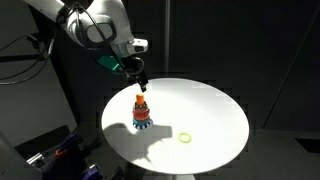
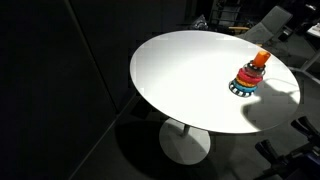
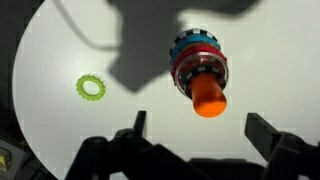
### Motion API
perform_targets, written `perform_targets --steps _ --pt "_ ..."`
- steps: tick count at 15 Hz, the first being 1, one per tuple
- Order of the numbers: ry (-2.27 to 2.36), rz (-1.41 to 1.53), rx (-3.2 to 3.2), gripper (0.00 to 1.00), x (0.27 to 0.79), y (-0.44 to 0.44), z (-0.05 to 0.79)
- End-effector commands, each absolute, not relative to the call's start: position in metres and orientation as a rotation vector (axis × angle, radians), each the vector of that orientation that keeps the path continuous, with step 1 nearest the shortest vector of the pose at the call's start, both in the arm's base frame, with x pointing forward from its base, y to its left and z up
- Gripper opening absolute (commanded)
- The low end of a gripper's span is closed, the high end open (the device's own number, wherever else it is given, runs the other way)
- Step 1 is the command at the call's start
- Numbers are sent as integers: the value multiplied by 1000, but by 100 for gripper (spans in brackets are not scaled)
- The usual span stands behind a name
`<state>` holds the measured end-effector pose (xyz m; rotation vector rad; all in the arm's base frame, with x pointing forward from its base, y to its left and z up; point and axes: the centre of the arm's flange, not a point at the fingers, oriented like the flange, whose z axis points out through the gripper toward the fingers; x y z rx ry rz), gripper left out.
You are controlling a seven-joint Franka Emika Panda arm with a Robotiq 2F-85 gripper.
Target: Pick up the black and white ring from the ring holder and put it on the table
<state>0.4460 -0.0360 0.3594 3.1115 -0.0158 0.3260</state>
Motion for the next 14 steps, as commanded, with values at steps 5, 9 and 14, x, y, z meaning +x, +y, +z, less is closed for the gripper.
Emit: perform_targets --steps 5,9,14 --pt "-5 326 3105 100 445 -37 349" --pt "11 327 3092 100 443 -36 329" --pt "41 352 3089 100 445 -33 300"
